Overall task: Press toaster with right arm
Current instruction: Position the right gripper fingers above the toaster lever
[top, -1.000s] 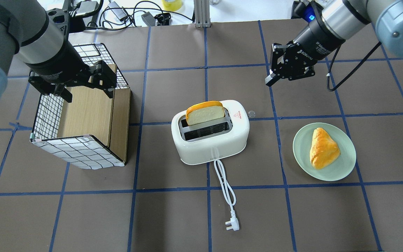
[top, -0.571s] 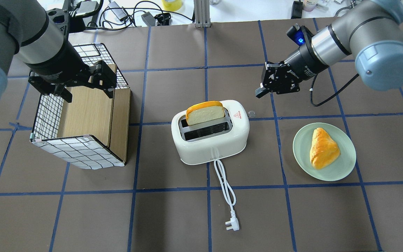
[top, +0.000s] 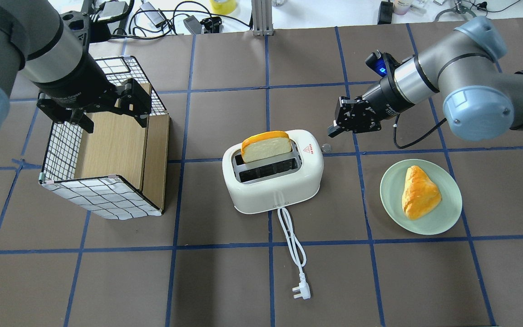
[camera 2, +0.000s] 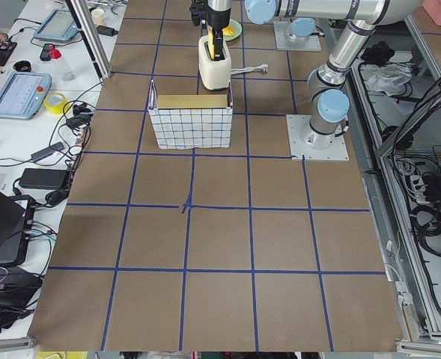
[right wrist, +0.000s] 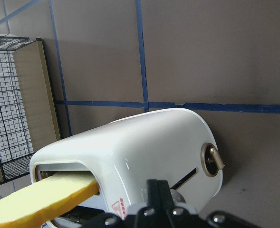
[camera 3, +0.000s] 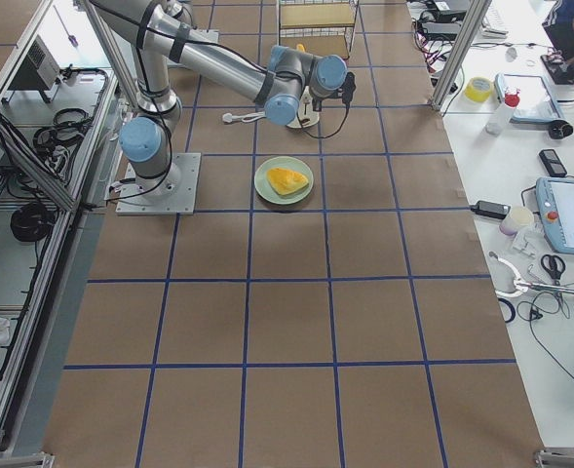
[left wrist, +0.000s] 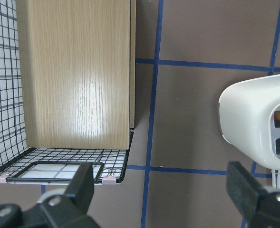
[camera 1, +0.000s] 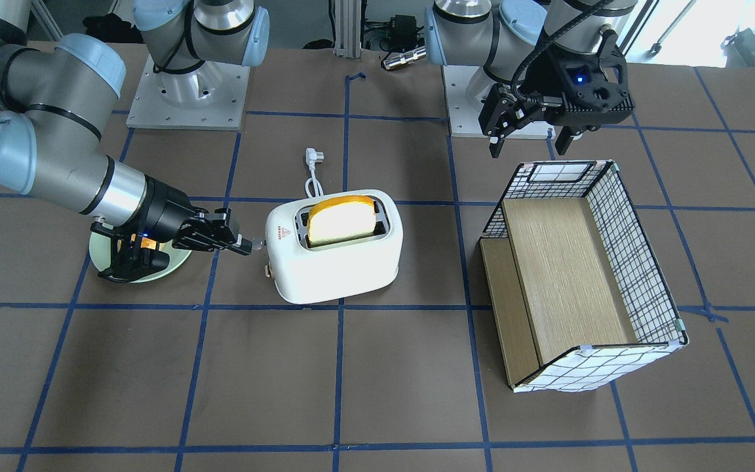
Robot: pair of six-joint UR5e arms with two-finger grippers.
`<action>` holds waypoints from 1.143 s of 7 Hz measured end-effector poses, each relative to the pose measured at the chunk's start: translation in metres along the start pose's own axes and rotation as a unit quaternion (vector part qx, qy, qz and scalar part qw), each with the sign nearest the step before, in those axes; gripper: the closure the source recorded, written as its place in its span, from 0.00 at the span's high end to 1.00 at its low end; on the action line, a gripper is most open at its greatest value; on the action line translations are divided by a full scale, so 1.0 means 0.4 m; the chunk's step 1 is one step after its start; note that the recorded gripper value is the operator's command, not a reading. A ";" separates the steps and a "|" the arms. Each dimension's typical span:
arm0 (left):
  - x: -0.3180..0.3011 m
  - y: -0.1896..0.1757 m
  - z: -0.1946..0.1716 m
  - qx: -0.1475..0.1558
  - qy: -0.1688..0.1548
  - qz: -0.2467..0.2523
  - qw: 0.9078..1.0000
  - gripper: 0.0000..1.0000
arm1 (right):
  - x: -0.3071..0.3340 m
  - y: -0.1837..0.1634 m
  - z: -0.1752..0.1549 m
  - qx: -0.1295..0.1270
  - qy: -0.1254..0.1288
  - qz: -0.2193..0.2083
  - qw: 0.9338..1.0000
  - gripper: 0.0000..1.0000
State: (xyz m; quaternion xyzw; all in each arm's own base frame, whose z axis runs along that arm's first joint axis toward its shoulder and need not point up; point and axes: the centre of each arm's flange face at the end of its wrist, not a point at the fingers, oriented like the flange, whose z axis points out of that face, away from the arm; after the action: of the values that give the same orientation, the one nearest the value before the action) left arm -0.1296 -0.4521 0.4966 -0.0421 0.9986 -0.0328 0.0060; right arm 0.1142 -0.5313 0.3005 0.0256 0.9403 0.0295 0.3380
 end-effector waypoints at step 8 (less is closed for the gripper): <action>0.000 0.000 0.000 0.000 0.000 0.000 1.000 1.00 | 0.033 -0.017 0.035 0.009 0.005 -0.013 1.000 0.00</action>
State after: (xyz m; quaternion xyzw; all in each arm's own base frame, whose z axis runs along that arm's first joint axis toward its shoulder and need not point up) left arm -0.1296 -0.4521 0.4966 -0.0421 0.9986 -0.0328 0.0059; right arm 0.1129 -0.5367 0.2808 0.0164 0.9424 0.0163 0.3338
